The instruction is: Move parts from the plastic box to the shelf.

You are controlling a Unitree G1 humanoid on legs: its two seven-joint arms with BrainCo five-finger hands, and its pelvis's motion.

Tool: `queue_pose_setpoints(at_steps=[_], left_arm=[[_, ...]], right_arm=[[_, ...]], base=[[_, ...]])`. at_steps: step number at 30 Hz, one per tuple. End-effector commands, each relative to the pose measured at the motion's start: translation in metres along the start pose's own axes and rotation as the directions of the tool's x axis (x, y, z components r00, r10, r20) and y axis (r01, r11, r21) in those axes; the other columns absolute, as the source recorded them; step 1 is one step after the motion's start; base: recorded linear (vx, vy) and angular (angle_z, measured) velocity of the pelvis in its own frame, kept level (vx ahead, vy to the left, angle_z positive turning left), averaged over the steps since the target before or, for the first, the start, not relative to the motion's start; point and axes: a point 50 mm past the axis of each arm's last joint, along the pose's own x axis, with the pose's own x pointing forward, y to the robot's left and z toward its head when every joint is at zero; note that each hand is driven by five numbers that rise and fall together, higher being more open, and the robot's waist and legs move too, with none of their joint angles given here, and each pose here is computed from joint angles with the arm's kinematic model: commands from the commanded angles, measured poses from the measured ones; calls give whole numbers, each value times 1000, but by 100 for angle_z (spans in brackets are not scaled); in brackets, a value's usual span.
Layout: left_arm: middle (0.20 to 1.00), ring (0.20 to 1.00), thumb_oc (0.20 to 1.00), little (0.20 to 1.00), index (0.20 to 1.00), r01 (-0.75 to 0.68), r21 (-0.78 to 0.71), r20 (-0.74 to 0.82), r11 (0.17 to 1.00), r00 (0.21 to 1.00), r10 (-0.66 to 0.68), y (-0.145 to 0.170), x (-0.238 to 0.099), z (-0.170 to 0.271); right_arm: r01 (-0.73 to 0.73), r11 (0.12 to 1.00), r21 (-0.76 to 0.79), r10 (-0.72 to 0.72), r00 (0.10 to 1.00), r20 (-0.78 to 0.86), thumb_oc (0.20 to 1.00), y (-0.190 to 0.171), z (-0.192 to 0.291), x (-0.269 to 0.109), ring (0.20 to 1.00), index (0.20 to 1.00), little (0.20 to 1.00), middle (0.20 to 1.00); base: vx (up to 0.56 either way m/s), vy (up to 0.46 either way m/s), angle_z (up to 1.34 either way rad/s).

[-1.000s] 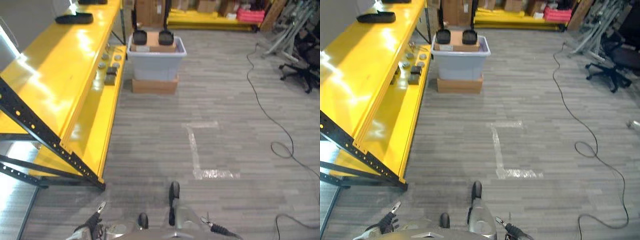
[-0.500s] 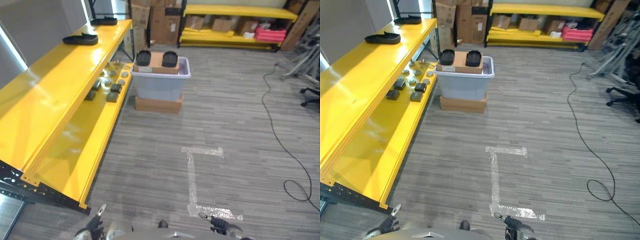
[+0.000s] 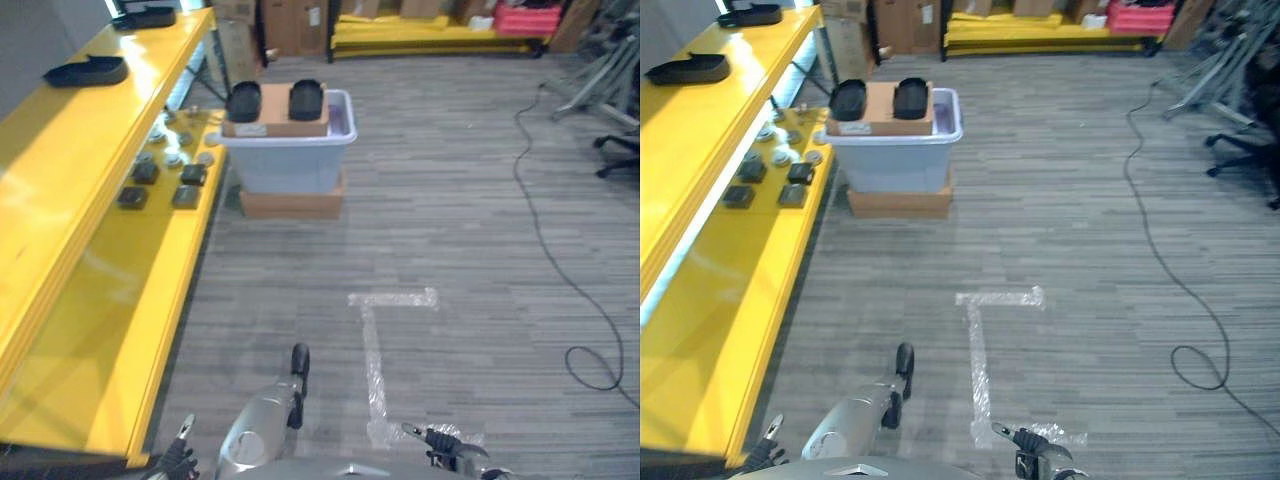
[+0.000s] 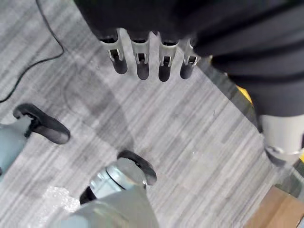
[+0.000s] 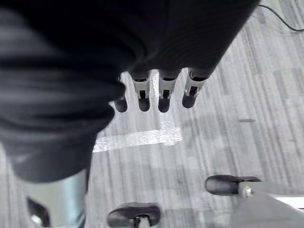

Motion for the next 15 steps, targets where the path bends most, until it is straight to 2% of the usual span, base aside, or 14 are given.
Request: queue_pose_setpoints(at_steps=[1, 5, 7, 10, 12, 15], left_arm=[[1000, 1000, 1000, 1000, 1000, 27, 59, 88, 998, 996, -32, -7, 2, 24], [1000, 1000, 1000, 1000, 1000, 26, 95, 70, 995, 997, -33, -10, 3, 24], [1000, 1000, 1000, 1000, 1000, 33, 100, 71, 994, 997, -40, -13, 3, 27], [1000, 1000, 1000, 1000, 1000, 51, 118, 67, 992, 996, -59, -16, 4, 32], [1000, 1000, 1000, 1000, 1000, 51, 137, 44, 989, 997, -57, -10, 3, 24], [1000, 1000, 1000, 1000, 1000, 50, 179, 38, 983, 998, -58, -6, 2, 17]], right_arm=[[-49, 999, 14, 49, 998, 38, 1000, 8, 2, -1, 1000, 1000, 1000, 1000], [-80, 997, 4, 79, 993, 87, 1000, 29, 19, 1, 1000, 1000, 1000, 1000], [-81, 997, 5, 80, 992, 98, 1000, 30, 22, 1, 1000, 1000, 1000, 1000], [-78, 997, 12, 76, 990, 118, 1000, 23, 27, 0, 1000, 1000, 1000, 1000], [-66, 997, 37, 61, 992, 110, 1000, 9, 20, -1, 1000, 1000, 1000, 1000], [-84, 995, 51, 78, 991, 110, 1000, 6, 8, -2, 1000, 1000, 1000, 1000]], base=[[542, 207, -47], [519, 237, -27], [308, -13, 17], [475, -125, 42], [1056, -364, 112], [891, -376, 131]])
